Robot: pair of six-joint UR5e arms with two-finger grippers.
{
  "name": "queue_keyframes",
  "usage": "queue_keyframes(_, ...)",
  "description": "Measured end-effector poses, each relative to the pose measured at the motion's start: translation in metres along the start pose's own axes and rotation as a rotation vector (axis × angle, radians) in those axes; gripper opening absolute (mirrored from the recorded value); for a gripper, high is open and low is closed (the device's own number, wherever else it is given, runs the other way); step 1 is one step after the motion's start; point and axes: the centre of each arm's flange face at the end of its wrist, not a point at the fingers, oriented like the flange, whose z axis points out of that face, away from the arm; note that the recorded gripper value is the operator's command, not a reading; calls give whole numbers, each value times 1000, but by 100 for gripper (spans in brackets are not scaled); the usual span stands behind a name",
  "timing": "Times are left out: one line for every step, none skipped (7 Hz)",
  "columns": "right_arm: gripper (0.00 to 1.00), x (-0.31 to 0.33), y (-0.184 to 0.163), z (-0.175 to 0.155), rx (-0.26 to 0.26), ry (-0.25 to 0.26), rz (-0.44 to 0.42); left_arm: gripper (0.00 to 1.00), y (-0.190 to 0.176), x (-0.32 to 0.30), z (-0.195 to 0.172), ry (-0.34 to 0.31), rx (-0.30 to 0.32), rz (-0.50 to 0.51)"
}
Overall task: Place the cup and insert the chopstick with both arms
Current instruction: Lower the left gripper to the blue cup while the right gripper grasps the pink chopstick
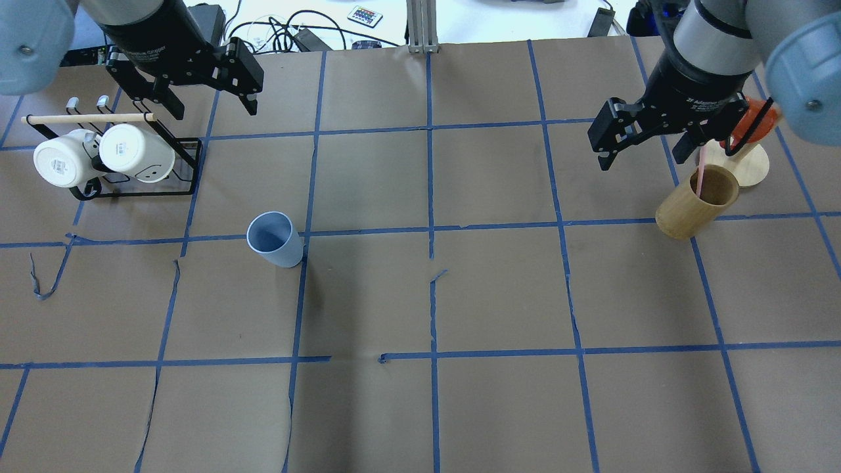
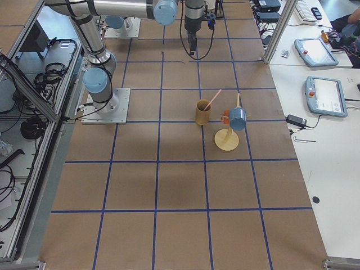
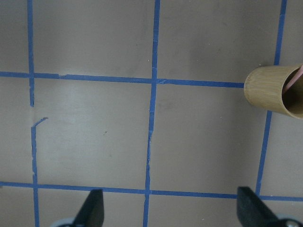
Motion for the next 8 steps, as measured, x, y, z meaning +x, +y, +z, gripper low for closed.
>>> queue_keyframes(100, 11, -3, 1, -2, 0, 13, 100, 0, 0, 0, 0, -1, 0)
queue_keyframes(100, 39, -6, 2, 0, -5, 1, 100, 0, 0, 1, 0, -2, 1)
queue_keyframes(100, 75, -10, 8, -1, -14, -51, 100, 0, -1, 5, 0, -10, 4)
queue_keyframes(100, 107, -14, 21, 5, -19, -92, 100, -1, -3, 16, -1, -13, 4)
queue_keyframes(100, 125, -17, 34, 31, -11, -106, 100, -3, -4, 35, -2, 1, 3)
queue_keyframes(100, 133, -21, 47, 81, 10, -113, 100, -2, -4, 51, -5, 14, 4)
queue_keyframes(100, 137, -26, 59, 146, 41, -116, 100, 1, -5, 62, -7, 15, 6)
queue_keyframes(100, 141, -31, 75, 201, 67, -116, 100, 3, -6, 69, -7, 10, 9)
